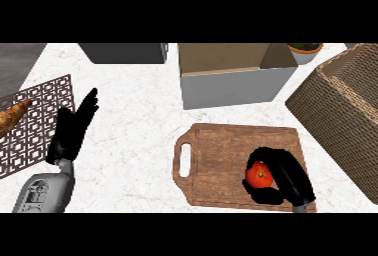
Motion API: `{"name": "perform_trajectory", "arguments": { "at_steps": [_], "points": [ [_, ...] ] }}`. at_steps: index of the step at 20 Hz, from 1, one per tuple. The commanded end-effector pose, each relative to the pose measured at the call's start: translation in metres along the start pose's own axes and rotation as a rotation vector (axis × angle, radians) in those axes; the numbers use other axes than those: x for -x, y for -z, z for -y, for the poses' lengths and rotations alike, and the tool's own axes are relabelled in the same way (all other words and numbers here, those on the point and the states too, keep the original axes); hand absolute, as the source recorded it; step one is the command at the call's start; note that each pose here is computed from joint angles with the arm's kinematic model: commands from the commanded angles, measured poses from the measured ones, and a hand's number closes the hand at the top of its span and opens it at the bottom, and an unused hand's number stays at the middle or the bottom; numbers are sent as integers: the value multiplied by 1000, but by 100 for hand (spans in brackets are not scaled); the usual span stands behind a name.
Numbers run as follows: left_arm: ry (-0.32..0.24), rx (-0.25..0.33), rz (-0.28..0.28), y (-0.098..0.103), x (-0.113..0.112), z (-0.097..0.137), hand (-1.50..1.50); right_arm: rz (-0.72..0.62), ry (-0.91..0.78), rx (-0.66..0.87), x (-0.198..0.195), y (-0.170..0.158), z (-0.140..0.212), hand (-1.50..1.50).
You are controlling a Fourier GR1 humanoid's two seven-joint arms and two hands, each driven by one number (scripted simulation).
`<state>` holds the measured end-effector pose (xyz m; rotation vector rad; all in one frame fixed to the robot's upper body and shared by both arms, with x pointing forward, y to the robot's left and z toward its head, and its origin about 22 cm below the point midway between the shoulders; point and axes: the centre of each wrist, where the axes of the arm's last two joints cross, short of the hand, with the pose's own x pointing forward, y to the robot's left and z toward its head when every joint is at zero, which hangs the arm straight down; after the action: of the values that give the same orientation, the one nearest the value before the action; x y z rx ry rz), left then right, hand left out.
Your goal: Pick the tomato from the cutting board and place it in the basket
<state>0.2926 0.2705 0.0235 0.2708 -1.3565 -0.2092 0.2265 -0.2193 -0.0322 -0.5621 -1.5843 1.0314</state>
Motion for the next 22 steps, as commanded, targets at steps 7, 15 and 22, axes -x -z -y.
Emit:
{"name": "perform_trajectory", "arguments": {
  "at_steps": [7, 15, 22],
  "points": [
    [22, 4, -12, -1, 2, -10, 0, 56, -546, -334, -5, -28, 0, 150],
    [-10, -10, 1, 4, -3, -16, 0, 129, -244, -218, -69, -47, 58, 150],
    [4, -28, -9, 3, -3, -22, 0, 189, 128, -15, -124, -83, 103, 150]
  ]
}}
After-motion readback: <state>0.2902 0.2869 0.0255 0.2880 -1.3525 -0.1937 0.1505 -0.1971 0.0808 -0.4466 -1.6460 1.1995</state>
